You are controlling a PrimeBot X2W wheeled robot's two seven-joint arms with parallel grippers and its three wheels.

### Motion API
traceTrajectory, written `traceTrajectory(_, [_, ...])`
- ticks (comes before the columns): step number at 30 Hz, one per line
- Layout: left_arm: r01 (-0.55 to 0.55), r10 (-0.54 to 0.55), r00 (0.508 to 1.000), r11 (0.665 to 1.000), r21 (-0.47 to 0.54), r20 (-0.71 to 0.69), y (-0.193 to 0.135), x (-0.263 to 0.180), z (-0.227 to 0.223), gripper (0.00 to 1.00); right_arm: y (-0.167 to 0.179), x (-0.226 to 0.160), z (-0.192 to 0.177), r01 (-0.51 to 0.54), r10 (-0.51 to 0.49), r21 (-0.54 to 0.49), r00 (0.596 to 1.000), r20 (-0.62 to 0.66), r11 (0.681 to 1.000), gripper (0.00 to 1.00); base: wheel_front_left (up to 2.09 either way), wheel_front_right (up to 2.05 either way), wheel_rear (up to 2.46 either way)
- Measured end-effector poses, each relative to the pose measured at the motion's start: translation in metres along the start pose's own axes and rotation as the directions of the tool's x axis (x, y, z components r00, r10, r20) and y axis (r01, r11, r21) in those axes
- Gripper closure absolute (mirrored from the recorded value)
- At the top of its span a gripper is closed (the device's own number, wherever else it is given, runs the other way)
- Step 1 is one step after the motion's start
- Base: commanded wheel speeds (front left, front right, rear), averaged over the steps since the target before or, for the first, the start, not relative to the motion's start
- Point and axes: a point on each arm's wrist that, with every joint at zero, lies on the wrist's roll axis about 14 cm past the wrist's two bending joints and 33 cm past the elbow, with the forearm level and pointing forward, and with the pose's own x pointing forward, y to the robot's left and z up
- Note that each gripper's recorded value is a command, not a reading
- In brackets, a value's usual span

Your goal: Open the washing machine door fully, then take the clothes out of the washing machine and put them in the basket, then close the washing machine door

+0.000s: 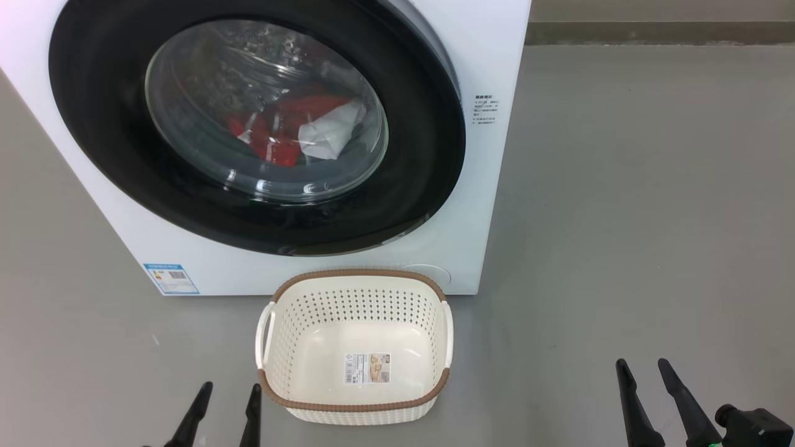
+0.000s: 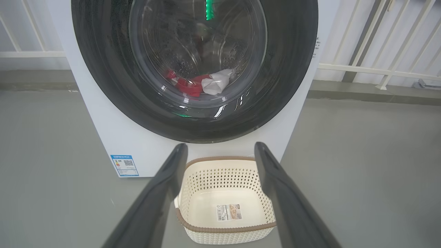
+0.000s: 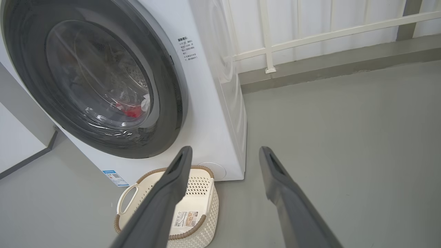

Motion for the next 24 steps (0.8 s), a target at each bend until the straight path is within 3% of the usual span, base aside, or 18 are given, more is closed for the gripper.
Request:
traceTrajectory(9, [0.022, -0.023, 1.0, 0.996, 0.088, 0.009, -0.0021, -0.0039, 0.0002, 0.0, 0.002, -0.0043, 0.0011, -0.016, 0.017, -0.077, 1.0, 0.012, 0.997, 0.0, 0.0, 0.0, 0.0])
traceTrajectory(20, [0.013, -0.014, 1.0, 0.998, 0.069, 0.004, 0.0011, -0.0039, -0.0018, 0.0, -0.0011, -0.0056, 0.0006, -0.007, 0.007, -0.081, 1.0, 0.01, 0.997, 0.0, 0.0, 0.0, 0.0])
traceTrajectory(23, [0.014, -0.014, 1.0, 0.998, 0.068, 0.002, 0.0007, -0.0033, -0.0023, 0.0, 0.0013, -0.0052, 0.0021, -0.008, 0.009, -0.041, 1.0, 0.019, 0.999, 0.0, 0.0, 0.0, 0.0])
traceTrajectory(24, [0.015, -0.015, 1.0, 0.998, 0.067, 0.002, 0.0003, -0.0031, -0.0025, 0.0, 0.0028, -0.0051, 0.0018, -0.011, 0.012, -0.034, 1.0, 0.019, 0.999, 0.24, 0.0, 0.0, 0.0])
